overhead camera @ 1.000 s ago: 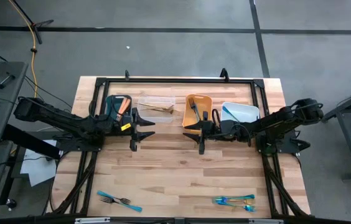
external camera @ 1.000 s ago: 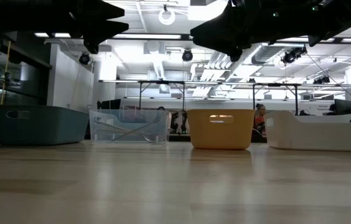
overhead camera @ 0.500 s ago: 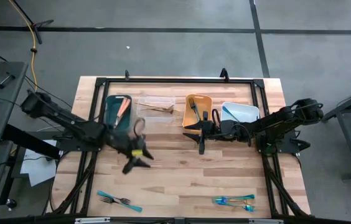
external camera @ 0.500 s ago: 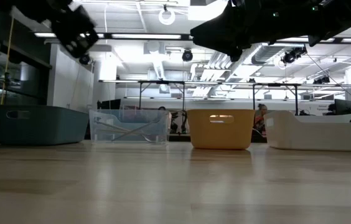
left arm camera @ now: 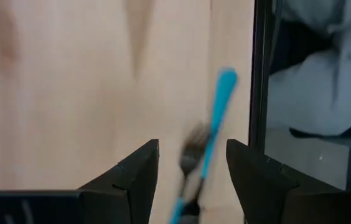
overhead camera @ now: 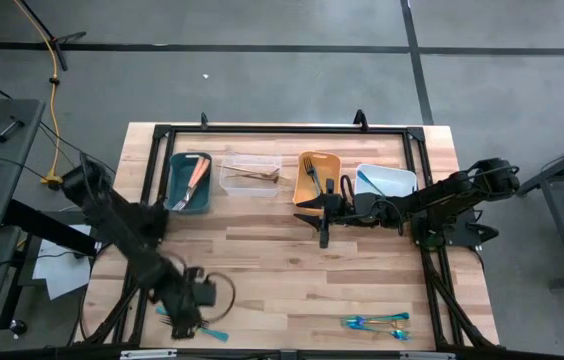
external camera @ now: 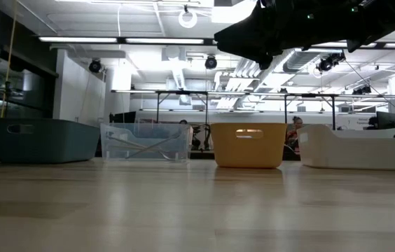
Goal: Sort silverware by color (type)
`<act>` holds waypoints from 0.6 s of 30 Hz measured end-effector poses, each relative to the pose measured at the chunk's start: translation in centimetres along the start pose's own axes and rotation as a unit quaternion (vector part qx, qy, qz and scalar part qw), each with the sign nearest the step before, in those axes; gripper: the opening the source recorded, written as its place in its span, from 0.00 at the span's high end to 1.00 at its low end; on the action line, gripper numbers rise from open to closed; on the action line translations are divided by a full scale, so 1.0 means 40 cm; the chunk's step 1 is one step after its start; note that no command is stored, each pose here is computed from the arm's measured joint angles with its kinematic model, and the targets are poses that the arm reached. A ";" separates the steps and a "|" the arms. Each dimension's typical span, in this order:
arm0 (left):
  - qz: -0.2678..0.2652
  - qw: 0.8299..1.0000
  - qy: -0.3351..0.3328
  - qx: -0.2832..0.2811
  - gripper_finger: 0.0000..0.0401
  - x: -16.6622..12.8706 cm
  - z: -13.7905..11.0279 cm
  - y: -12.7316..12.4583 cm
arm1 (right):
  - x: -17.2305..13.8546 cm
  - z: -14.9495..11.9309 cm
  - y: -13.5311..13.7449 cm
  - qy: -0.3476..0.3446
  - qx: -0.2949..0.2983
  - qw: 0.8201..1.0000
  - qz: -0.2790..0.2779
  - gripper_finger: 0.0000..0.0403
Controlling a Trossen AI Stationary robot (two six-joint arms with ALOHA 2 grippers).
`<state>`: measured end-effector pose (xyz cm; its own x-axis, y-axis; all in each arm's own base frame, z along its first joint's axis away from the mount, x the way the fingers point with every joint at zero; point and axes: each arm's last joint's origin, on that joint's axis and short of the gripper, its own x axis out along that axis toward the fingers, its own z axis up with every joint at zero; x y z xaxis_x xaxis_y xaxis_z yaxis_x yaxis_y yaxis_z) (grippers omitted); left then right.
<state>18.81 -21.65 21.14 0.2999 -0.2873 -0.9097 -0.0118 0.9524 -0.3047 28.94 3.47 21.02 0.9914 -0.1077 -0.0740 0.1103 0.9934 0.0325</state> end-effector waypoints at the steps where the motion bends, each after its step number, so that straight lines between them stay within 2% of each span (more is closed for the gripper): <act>1: 0.004 1.000 0.009 -0.001 0.55 0.013 -0.011 -0.016 | 0.000 0.000 0.000 0.000 0.000 1.000 0.000 0.69; 4: 0.023 0.999 0.035 -0.006 0.55 0.057 -0.042 -0.050 | 0.000 0.000 0.000 0.000 0.000 1.000 0.000 0.69; 9: 0.061 0.994 0.087 0.001 0.55 0.116 -0.086 -0.073 | 0.000 0.000 0.000 0.000 -0.003 1.000 0.000 0.69; 13: 0.111 0.987 0.118 0.011 0.55 0.129 -0.109 -0.064 | 0.000 -0.001 0.000 0.001 -0.004 1.000 0.000 0.69; 18: 0.125 0.986 0.112 0.021 0.55 0.128 -0.111 -0.061 | 0.000 -0.001 0.000 0.002 -0.004 1.000 0.000 0.69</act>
<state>16.13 -25.88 15.98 0.0736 -0.0538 -0.9958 -0.0177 0.9983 -0.0553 28.94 3.46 20.97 0.9910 -0.1078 -0.0789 0.1100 0.9936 0.0240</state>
